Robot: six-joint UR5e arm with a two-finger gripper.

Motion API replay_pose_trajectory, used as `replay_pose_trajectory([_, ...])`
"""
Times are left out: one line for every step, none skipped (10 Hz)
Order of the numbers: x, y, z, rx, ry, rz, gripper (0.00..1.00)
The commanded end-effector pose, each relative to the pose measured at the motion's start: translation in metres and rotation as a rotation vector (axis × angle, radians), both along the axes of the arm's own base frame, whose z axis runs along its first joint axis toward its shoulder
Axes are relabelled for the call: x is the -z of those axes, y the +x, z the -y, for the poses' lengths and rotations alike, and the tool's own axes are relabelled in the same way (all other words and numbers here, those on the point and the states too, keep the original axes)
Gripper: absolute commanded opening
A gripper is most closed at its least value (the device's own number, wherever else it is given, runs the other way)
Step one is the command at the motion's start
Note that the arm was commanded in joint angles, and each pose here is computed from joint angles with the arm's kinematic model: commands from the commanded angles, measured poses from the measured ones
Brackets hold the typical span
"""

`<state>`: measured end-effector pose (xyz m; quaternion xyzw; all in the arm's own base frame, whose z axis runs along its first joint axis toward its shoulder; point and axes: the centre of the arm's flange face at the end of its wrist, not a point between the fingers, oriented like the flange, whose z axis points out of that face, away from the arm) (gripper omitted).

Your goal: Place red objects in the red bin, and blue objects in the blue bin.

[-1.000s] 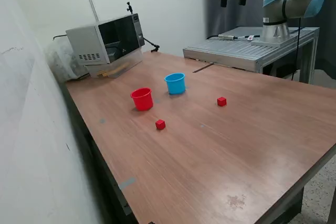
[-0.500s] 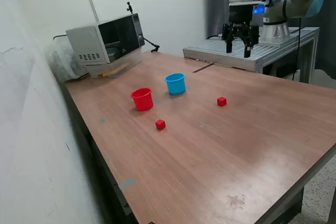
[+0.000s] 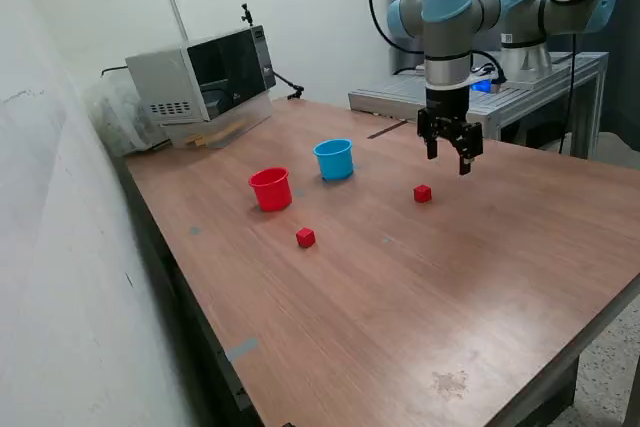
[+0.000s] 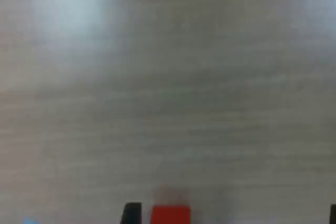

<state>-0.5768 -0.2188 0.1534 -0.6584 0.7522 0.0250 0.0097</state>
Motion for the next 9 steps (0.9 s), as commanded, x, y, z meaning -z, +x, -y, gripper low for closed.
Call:
replay_pose_trajectory([0.014,-0.034,-0.018,-0.01,0.0,-0.004,1.0])
replay_pose_trajectory([0.02,-0.043,-0.036,0.014,0.0,0.001,1.0])
replay_pose_trajectory([0.028,-0.049,-0.05,0.033,0.002,0.01,1.0])
replay_pose_trajectory([0.035,-0.052,-0.064,0.036,0.003,0.022,1.0])
replay_pose_trajectory([0.039,-0.053,-0.072,0.041,0.003,0.028,1.0])
replay_pose_trajectory([0.041,-0.051,-0.072,0.02,0.004,0.034,1.0])
replay_pose_trajectory([0.041,-0.05,-0.072,-0.003,0.004,0.037,1.0])
replay_pose_trajectory([0.041,-0.048,-0.068,-0.02,0.002,0.039,1.0])
replay_pose_trajectory([0.041,-0.047,-0.064,-0.04,0.003,0.04,1.0])
